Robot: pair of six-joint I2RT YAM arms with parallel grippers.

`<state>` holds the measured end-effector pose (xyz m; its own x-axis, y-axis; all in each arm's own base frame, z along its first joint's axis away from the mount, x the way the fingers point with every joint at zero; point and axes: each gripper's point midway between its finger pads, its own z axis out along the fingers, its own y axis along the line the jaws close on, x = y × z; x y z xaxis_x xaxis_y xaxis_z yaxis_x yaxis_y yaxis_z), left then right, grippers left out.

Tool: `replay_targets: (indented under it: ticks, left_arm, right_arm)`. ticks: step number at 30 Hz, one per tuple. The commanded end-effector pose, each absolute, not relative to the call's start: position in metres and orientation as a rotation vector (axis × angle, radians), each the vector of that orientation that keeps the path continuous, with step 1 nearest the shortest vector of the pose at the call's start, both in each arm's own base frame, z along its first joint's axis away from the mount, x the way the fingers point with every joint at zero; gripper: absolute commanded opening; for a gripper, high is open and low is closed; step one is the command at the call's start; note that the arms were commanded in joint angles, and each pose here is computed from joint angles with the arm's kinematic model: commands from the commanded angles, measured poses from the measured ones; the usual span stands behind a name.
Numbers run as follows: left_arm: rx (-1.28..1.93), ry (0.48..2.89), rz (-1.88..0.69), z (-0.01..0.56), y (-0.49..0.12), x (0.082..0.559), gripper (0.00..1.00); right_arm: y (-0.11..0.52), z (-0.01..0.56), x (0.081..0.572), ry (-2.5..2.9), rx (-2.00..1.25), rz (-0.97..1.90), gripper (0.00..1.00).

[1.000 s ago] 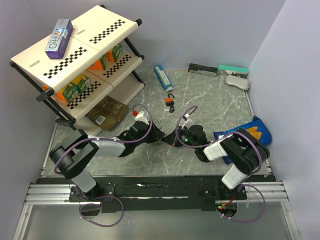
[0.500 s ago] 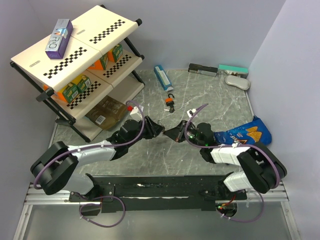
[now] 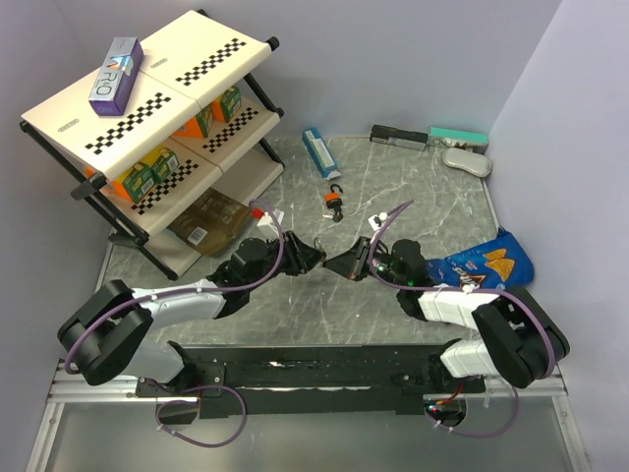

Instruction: Unlock with the key

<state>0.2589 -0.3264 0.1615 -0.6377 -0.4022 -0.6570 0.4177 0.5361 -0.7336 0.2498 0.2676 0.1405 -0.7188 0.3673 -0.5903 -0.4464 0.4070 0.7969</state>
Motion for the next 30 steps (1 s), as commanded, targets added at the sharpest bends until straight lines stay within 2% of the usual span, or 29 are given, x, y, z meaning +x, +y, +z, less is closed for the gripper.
replay_targets:
  ticks: [1,12,20,24,30]
  left_arm:
    - [0.343,1.835,-1.546,0.193,-0.358,0.187,0.01]
    - [0.368,1.802,-1.559,0.202,-0.357,0.183,0.01]
    - [0.081,2.169,-1.262,0.158,-0.353,0.222,0.01]
    - [0.022,2.227,-1.233,0.156,-0.358,0.229,0.01]
    - [-0.005,2.226,-1.225,0.158,-0.359,0.233,0.01]
  right_arm:
    - [0.262,0.199,0.282,1.713,0.004,1.383,0.0]
    - [0.256,0.199,0.285,1.731,0.059,1.416,0.0]
    - [0.257,0.204,0.281,1.685,-0.102,1.239,0.0]
    - [0.265,0.201,0.273,1.704,-0.173,1.143,0.01]
    - [0.268,0.189,0.271,1.756,-0.205,1.037,0.07]
